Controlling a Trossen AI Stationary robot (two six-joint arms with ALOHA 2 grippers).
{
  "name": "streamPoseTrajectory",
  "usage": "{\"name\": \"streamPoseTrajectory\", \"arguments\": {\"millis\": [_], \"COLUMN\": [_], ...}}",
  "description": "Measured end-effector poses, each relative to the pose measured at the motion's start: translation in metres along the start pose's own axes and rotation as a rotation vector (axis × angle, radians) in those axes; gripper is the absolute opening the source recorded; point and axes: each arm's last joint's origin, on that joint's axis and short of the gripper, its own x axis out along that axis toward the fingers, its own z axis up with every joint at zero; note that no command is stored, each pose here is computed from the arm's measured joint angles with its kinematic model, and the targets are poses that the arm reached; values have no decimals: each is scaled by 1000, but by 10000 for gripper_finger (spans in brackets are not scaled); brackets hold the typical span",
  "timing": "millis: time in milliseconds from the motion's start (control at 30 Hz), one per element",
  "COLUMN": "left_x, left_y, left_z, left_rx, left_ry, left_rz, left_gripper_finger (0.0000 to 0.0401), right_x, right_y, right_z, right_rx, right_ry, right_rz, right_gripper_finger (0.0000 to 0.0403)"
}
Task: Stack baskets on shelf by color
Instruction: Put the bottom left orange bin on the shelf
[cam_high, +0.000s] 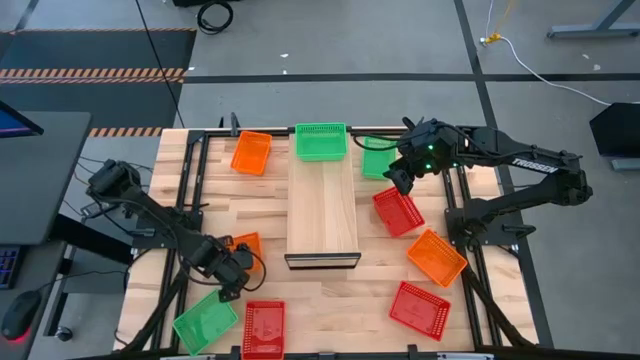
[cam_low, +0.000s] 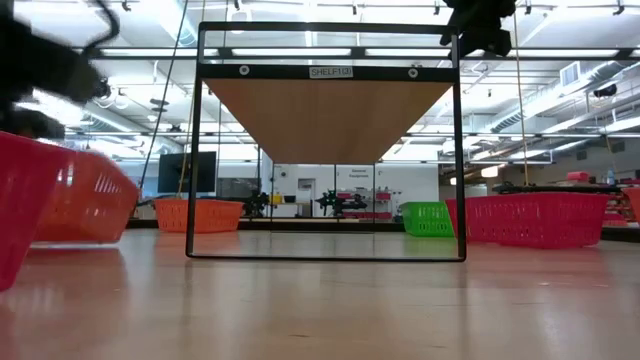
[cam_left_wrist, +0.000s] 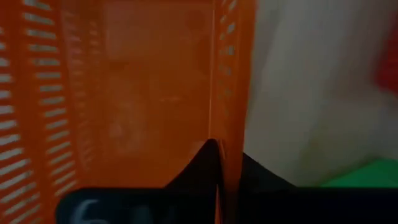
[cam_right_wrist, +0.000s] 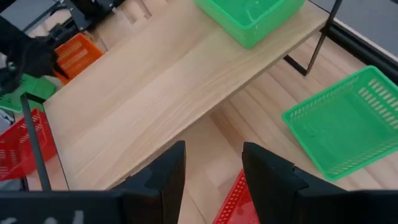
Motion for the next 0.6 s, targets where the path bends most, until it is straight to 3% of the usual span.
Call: {"name": "streamPoseTrajectory", "arguments": {"millis": [300,600], "left_x": [-73,-142], "left_y": [-16,8], "left_z": [24,74], "left_rx": [-26,-58], "left_ry": [-22,-148], "left_rz": [81,92], "left_gripper_finger": [3,2], "right_x": [0,0], "right_y": [0,4], "right_z": [0,7], "right_rx": [-87,-112], "right_ry": [-1,-63], "right_rz": [0,60], "right_gripper_finger": [164,164]}}
